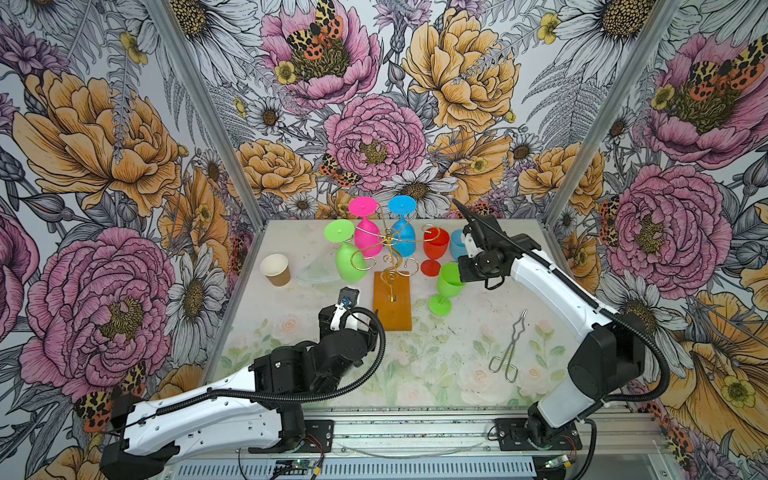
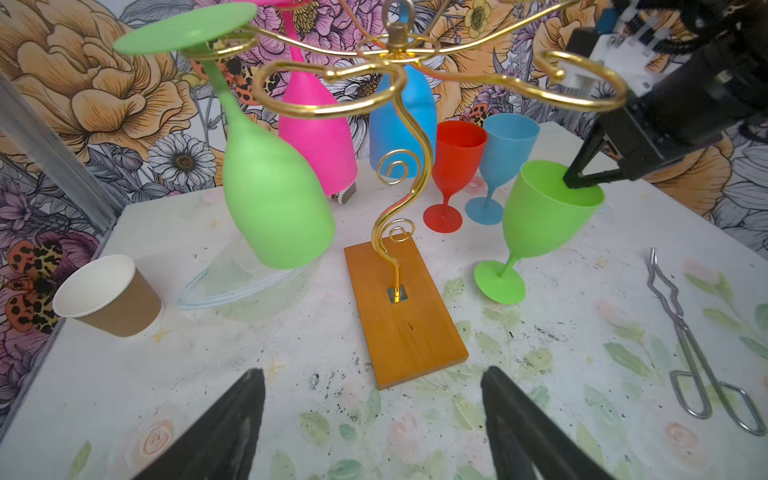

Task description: Take the wine glass off the wine glass rack

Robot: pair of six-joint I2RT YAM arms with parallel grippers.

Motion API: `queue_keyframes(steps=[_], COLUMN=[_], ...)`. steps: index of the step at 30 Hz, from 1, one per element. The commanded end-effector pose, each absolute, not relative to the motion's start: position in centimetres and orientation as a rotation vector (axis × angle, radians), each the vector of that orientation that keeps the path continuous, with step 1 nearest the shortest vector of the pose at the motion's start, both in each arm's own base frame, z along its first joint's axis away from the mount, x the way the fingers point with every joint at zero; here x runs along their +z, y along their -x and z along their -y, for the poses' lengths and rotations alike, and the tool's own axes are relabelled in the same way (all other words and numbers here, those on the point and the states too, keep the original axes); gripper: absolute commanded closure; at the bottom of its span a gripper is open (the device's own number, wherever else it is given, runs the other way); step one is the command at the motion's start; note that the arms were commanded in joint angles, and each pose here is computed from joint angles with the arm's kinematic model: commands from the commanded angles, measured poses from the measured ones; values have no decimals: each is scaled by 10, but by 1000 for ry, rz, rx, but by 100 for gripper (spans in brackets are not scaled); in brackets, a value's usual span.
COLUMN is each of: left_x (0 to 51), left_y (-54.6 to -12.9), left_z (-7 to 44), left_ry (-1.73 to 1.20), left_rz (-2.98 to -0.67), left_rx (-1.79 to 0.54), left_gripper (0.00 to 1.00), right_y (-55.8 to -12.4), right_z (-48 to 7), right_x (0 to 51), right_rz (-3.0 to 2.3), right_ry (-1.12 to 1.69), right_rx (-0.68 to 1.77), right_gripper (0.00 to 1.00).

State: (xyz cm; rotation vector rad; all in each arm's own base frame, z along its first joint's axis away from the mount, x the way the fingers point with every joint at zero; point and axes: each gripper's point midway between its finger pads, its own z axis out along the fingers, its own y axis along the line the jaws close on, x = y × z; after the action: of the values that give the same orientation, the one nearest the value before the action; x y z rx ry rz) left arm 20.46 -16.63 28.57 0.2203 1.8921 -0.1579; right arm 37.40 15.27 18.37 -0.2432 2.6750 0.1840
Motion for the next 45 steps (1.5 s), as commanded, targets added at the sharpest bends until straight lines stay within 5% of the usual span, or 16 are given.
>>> queue_keyframes(steps=[1,24,45], left_x=[294,301,309], left_y=[-208,-247,-267], left_z=[152,67,58], left_ry=[-125,233,332], left_rz=[-1923,-2059,-2108], left_rx=[-179,-228,-408], left_gripper=[17,18,15], right_y=[-392,-438,-448], right_z=[-155,-179,-188], right_x=[197,180,176], right_rz=[-2619,-2599,-2598], right_ry=[263,262,265], right_rx=[118,141,176], right_gripper=[100,100,95])
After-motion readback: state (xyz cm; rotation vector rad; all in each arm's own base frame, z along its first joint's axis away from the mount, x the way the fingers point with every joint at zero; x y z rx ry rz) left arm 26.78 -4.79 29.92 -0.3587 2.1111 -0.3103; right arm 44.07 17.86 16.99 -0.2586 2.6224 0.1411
